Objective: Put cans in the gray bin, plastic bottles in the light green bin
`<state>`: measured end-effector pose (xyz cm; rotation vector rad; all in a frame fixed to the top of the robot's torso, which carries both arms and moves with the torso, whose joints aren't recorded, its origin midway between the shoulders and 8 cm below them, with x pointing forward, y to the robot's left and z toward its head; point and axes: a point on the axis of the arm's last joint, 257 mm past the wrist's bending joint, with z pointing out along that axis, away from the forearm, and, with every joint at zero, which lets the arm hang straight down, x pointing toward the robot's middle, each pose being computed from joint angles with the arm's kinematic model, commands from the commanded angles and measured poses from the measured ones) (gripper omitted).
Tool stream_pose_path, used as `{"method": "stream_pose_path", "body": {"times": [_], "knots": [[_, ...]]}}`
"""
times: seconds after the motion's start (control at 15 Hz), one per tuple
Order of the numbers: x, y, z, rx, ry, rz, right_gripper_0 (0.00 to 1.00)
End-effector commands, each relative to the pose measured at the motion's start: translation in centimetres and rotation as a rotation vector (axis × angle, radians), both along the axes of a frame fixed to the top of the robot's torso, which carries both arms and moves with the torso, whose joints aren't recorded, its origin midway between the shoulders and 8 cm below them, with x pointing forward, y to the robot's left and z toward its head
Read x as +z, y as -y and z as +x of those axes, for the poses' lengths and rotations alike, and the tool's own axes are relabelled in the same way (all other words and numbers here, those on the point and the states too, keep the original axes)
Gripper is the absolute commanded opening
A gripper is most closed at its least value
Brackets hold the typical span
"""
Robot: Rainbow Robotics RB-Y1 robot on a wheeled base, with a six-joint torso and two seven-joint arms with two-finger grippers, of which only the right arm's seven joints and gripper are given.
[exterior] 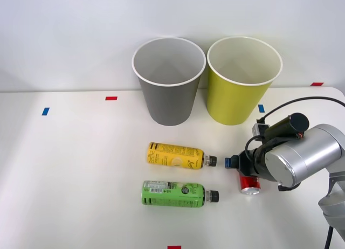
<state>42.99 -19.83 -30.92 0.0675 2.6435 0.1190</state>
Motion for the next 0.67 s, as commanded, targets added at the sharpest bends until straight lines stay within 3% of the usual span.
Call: {"method": "stream_pose_path", "body": {"times": [0.07,0.2,0.27,0.33,0.4,0.67], "knots": [[-0.16,-0.35,0.01,-0.003,-0.001,0.005,1.0],[-0.17,-0.43,0.11,0.003,0.006,-0.008,1.0],[-0.19,-0.41,0.08,0.004,0.005,-0.009,0.73],[-0.19,-0.44,0.1,0.008,0.006,-0.012,0.28],[-0.19,-0.51,0.09,0.011,0.006,-0.011,0.0],[-0.11,-0.96,0.28,0.007,0.017,-0.011,0.0]]}}
